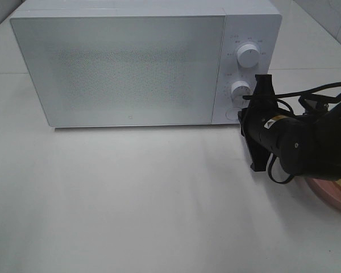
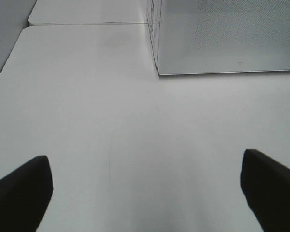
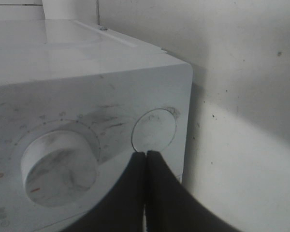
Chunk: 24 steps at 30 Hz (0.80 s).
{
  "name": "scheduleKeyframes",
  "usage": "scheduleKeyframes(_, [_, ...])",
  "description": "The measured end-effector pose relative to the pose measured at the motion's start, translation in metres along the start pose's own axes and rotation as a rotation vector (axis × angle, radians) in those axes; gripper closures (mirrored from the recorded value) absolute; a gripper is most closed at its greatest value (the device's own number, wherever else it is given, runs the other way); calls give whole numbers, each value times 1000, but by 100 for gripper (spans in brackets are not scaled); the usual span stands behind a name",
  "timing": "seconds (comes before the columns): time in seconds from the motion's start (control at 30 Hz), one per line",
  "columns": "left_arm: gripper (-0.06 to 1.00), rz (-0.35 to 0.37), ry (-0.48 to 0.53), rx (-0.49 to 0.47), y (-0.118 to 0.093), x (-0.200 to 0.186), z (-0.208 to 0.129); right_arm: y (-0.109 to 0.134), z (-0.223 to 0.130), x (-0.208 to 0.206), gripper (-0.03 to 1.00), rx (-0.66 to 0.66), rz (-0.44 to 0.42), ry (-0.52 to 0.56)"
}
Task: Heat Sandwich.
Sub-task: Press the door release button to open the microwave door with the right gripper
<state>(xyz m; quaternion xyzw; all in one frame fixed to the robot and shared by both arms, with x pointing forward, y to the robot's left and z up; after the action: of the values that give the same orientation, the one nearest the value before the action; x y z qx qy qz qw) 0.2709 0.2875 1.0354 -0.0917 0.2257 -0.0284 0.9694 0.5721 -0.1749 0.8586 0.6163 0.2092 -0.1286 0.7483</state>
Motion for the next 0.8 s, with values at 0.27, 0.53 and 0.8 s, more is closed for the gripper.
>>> scheduleKeyframes(0.27, [-5, 0, 0, 0, 0, 0, 0, -4, -4, 17, 95, 1, -23, 0])
scheduleKeyframes(0.53, [-5, 0, 0, 0, 0, 0, 0, -7, 8, 32, 95, 9, -43, -28])
scheduleKeyframes(0.8, [-5, 0, 0, 0, 0, 0, 0, -6, 6, 41, 95, 9, -50, -19])
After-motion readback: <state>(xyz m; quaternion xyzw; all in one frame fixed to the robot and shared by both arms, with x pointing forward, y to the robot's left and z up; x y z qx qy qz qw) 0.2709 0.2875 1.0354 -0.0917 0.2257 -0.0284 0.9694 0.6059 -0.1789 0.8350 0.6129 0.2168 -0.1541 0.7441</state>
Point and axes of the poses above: a point on each arm's last joint axis where the gripper is mounted, x pointing out along that axis toward the gripper, y along the wrist's bending axis when the last joint is at zero, z = x × y, the point moved 4 cm from there along x, pointing out along that axis toward the gripper, and after that the axes turned 10 degrees about -x, right-handed, at the moved point
